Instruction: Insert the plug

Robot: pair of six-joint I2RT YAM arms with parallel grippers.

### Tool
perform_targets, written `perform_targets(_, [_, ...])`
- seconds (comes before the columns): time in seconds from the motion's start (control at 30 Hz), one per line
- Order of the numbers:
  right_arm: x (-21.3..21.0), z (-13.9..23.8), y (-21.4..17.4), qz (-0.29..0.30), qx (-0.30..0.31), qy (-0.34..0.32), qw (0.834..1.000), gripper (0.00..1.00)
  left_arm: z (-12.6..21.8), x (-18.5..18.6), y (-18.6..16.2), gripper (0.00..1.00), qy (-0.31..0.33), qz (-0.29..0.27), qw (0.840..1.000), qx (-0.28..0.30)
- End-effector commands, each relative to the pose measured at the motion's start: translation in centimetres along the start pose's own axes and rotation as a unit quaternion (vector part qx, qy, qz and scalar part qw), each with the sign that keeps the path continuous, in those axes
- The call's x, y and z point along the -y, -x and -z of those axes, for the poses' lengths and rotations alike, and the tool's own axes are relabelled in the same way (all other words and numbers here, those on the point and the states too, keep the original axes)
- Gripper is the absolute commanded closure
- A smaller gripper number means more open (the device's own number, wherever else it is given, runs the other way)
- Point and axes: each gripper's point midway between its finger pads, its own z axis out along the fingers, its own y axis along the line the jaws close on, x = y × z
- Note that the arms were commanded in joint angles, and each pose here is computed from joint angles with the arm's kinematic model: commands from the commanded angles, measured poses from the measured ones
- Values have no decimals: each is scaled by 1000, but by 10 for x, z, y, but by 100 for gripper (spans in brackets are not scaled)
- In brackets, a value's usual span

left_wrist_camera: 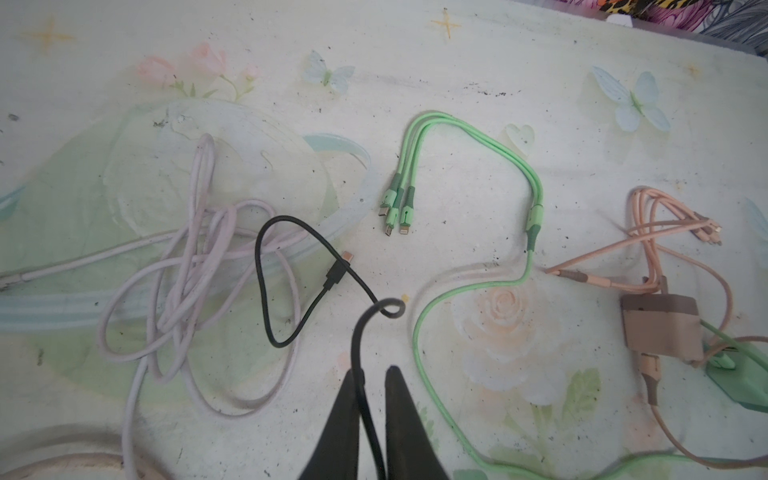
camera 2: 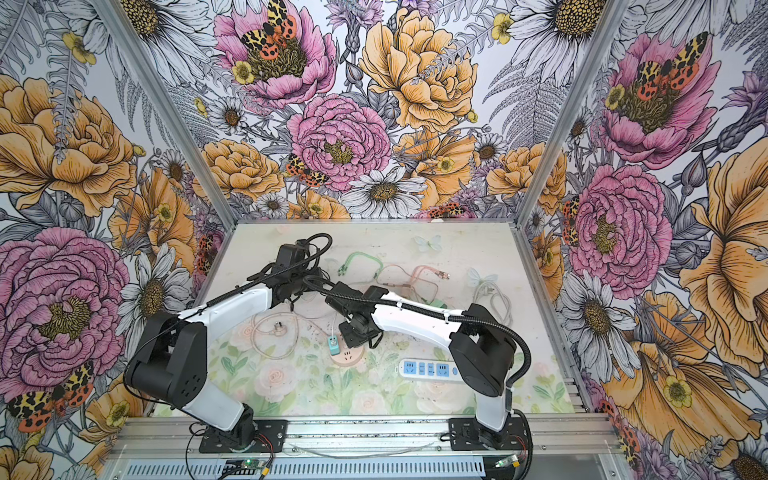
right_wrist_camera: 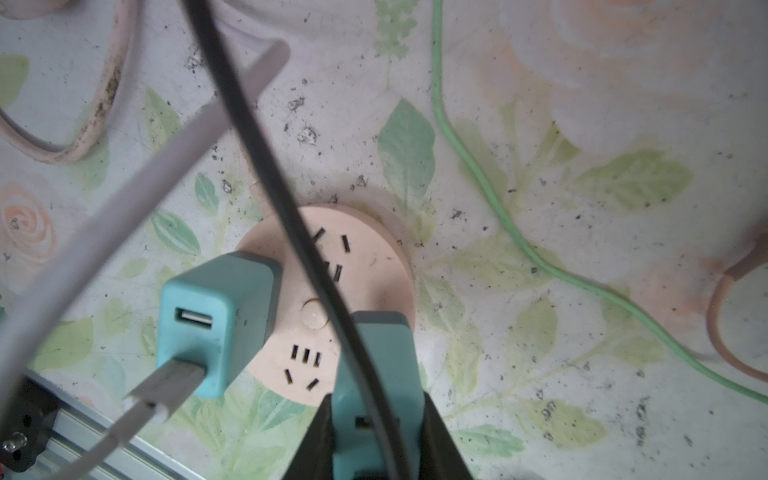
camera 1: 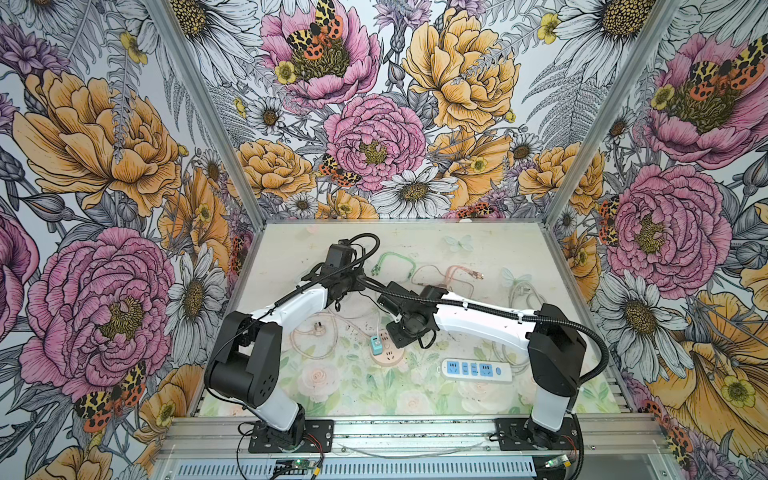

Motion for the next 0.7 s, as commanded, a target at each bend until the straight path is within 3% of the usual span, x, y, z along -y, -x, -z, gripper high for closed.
perform_targets(0.0, [6,-13,-8,-3,-18,-19,1000,100,10,-8,3,78,11,3,1000,9])
perform_targets(0.1, [9,-14,-7,-7,-16,-26,1000,100,14,-1,1,69,-9,4,1000,5])
perform_targets(0.4, [10,-18,-6,-10,-17,-35,999,100,42,2,6,65,-16,-1,1000,16])
perform_targets(0.67, [3,-21,-2,-9,-17,-29,999,100,89,6,14,57,-40,11,998,51])
